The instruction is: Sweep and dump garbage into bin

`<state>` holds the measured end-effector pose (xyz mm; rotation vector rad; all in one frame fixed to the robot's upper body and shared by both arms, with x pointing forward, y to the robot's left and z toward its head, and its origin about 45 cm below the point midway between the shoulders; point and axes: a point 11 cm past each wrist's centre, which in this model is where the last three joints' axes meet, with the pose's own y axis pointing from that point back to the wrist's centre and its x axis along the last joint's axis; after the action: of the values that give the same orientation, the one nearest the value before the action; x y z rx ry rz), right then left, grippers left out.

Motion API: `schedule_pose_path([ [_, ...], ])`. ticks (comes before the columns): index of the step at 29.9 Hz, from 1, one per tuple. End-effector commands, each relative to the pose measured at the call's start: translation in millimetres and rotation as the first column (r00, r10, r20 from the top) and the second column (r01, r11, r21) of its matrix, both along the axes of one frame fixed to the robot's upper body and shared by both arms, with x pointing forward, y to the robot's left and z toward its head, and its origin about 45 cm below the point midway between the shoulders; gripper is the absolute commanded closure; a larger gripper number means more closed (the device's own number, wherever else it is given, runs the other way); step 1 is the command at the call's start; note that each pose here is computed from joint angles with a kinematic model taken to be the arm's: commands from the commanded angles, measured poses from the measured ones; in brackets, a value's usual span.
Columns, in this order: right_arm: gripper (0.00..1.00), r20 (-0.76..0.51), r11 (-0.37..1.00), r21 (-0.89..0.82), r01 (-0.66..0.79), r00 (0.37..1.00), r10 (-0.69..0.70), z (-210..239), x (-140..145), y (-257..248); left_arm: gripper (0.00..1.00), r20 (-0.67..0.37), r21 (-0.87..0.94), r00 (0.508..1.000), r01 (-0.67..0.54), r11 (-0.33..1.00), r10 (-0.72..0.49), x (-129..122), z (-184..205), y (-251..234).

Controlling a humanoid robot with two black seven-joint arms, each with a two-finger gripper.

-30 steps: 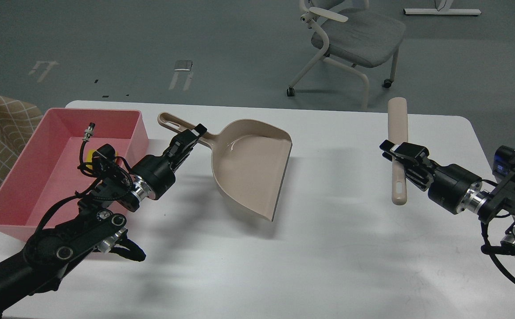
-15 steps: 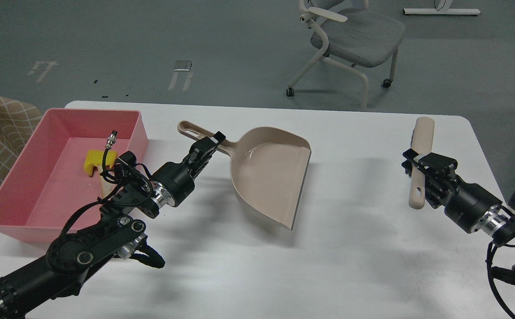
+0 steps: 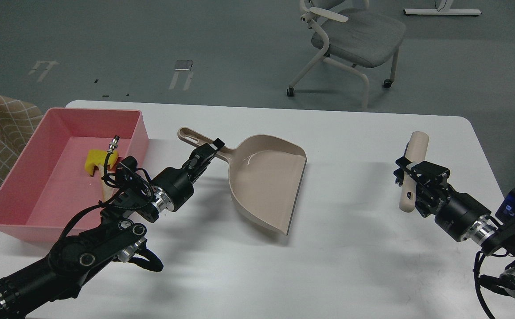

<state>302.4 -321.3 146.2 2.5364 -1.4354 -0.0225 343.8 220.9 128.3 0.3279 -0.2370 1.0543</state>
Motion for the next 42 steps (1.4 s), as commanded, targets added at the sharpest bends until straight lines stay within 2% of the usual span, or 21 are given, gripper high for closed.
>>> schedule_pose_path([
  [1, 0.65, -0.023, 1.000, -0.002, -0.004, 1.000, 0.004, -7, -7, 1, 0.86, -0.002, 0.004, 1.000, -0.019, 1.000, 0.019, 3, -3, 1],
  [9, 0.64, -0.071, 1.000, -0.012, 0.002, 0.997, -0.003, -22, -22, -4, 0.85, 0.023, -0.004, 1.000, -0.022, 1.000, 0.022, 11, 4, -6],
  [12, 0.63, -0.073, 1.000, -0.013, 0.001, 0.997, -0.002, -22, -24, -4, 0.80, 0.026, -0.003, 0.999, -0.024, 1.000, 0.024, 12, 5, -6],
  [13, 0.63, -0.072, 1.000, -0.012, -0.001, 0.997, 0.000, -22, -24, -4, 0.75, 0.024, -0.002, 0.999, -0.023, 1.000, 0.023, 11, 5, -6],
  [14, 0.63, -0.076, 1.000, -0.013, 0.002, 0.997, -0.002, -23, -25, -4, 0.66, 0.023, 0.004, 0.999, -0.026, 1.000, 0.026, 12, 4, -4],
  [16, 0.63, -0.082, 1.000, -0.010, 0.001, 0.997, -0.001, -25, -28, -4, 0.57, 0.022, 0.005, 0.999, -0.028, 1.000, 0.028, 12, 3, -4],
  [18, 0.62, -0.087, 1.000, -0.007, 0.001, 0.996, -0.001, -27, -29, -3, 0.53, 0.021, 0.006, 0.999, -0.028, 1.000, 0.027, 11, 2, -4],
  [19, 0.62, -0.096, 1.000, -0.007, -0.007, 0.995, 0.007, -29, -32, 0, 0.46, 0.021, 0.007, 0.999, -0.026, 1.000, 0.025, 11, 2, -4],
  [20, 0.61, -0.102, 1.000, -0.008, -0.017, 0.995, 0.016, -31, -33, 2, 0.34, 0.020, 0.007, 0.999, -0.026, 1.000, 0.026, 11, 2, -4],
  [21, 0.59, -0.104, 1.000, -0.008, -0.018, 0.994, 0.017, -31, -33, 3, 0.28, 0.020, 0.008, 0.999, -0.026, 1.000, 0.026, 11, 2, -3],
  [22, 0.57, -0.107, 1.000, -0.009, -0.019, 0.994, 0.018, -32, -34, 3, 0.18, 0.024, 0.007, 0.999, -0.025, 1.000, 0.025, 12, 3, -3],
  [24, 0.56, -0.109, 1.000, -0.010, -0.017, 0.994, 0.016, -33, -34, 2, 0.09, 0.025, 0.007, 0.999, -0.024, 1.000, 0.023, 12, 4, -4],
  [25, 0.50, -0.113, 1.000, -0.013, -0.016, 0.994, 0.014, -33, -34, 1, 0.04, 0.025, 0.006, 0.999, -0.022, 1.000, 0.022, 12, 4, -4],
  [31, 0.29, -0.122, 1.000, -0.014, -0.012, 0.993, 0.010, -36, -35, 1, 0.02, 0.022, 0.013, 0.999, -0.024, 1.000, 0.024, 11, 3, -1],
  [37, 0.16, -0.119, 1.000, -0.004, -0.012, 0.993, 0.012, -35, -34, 3, 0.02, 0.032, 0.048, 0.999, -0.040, 0.998, 0.038, 13, 5, 17],
  [39, 0.06, -0.116, 1.000, -0.003, -0.012, 0.993, 0.012, -34, -34, 4, 0.02, 0.038, 0.073, 0.998, -0.051, 0.996, 0.048, 13, 6, 30],
  [42, 0.04, -0.114, 1.000, -0.004, -0.014, 0.993, 0.014, -34, -34, 4, 0.02, 0.047, 0.092, 0.997, -0.060, 0.994, 0.056, 14, 8, 40],
])
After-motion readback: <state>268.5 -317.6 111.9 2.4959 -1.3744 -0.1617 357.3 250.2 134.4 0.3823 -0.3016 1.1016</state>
